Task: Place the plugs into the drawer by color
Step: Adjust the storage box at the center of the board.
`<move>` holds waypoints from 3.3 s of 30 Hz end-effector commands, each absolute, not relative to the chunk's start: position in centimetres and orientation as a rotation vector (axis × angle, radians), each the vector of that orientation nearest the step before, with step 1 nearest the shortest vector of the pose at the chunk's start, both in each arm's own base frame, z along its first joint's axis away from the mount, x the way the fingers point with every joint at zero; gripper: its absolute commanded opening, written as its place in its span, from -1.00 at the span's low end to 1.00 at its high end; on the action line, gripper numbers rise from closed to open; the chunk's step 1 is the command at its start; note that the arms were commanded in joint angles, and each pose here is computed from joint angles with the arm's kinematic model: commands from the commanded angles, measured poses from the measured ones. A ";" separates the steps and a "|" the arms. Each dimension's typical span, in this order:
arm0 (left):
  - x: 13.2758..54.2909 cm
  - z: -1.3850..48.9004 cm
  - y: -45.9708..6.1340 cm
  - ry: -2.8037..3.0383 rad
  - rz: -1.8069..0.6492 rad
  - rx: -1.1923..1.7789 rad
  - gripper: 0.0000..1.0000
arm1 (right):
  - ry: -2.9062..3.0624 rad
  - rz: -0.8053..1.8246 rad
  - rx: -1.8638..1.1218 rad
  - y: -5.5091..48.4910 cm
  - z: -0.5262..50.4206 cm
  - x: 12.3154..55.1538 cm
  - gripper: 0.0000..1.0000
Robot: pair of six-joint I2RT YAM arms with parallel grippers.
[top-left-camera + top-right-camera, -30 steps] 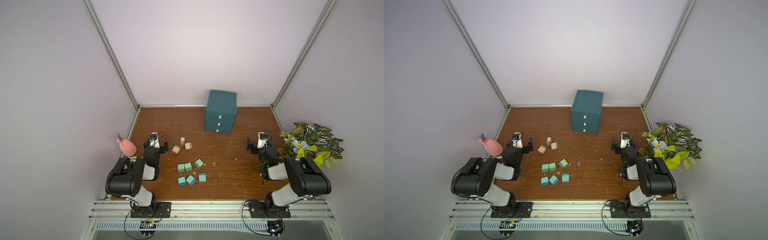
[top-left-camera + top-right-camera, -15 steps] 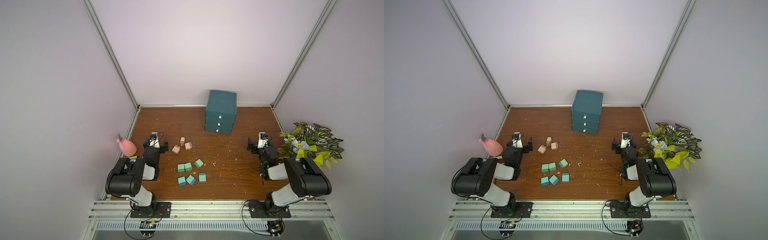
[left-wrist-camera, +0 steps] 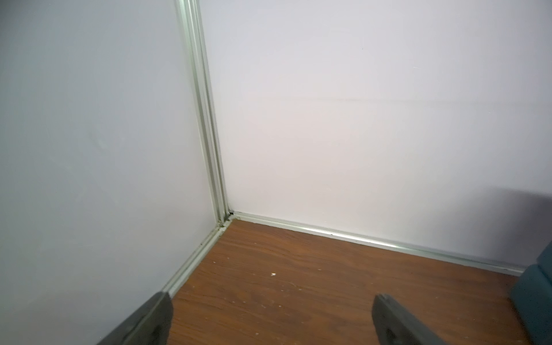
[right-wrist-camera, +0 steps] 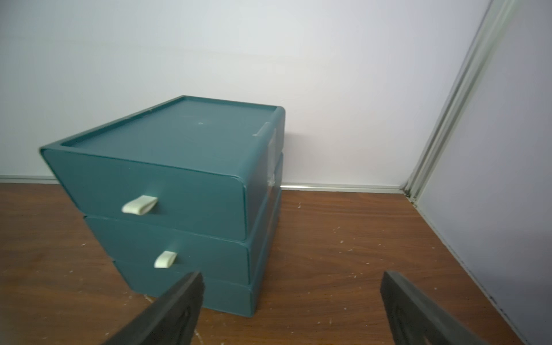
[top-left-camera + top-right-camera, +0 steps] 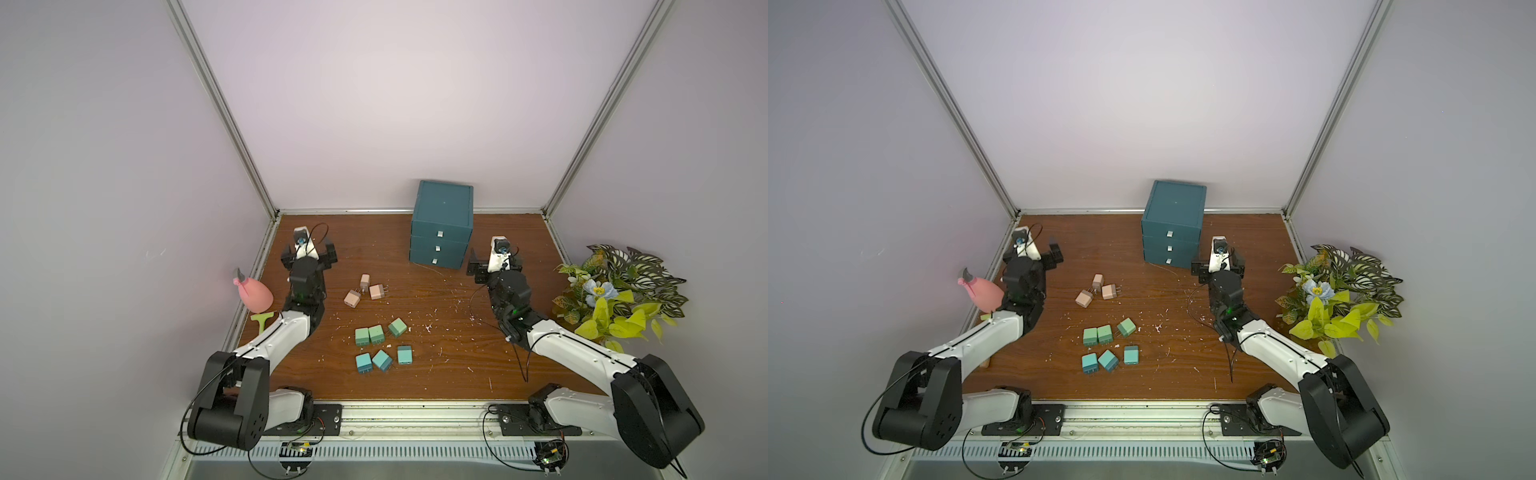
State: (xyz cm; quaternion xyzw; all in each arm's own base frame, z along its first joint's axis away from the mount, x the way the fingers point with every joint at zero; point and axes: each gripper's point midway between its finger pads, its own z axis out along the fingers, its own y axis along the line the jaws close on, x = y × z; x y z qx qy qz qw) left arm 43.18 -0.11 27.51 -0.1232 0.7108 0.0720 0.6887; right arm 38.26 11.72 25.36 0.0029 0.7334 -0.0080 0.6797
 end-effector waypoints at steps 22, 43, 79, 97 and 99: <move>56.6 31.0 -31.3 1.902 -0.469 0.350 1.00 | 1.930 0.564 0.152 13.7 32.3 53.9 0.98; 58.2 26.7 -32.8 2.018 -0.843 0.316 0.33 | 2.061 0.658 0.150 14.0 26.5 56.8 0.06; 52.5 25.9 -34.5 2.121 -0.905 0.276 -0.60 | 2.145 0.725 -0.070 21.9 24.7 58.1 -0.36; 53.6 28.7 -31.8 2.074 -0.873 0.223 -0.33 | 1.995 0.578 -0.007 17.4 34.5 61.1 -0.20; 53.7 29.4 -30.9 2.062 -0.860 0.208 -0.30 | 1.946 0.554 0.013 16.3 37.3 60.7 -0.18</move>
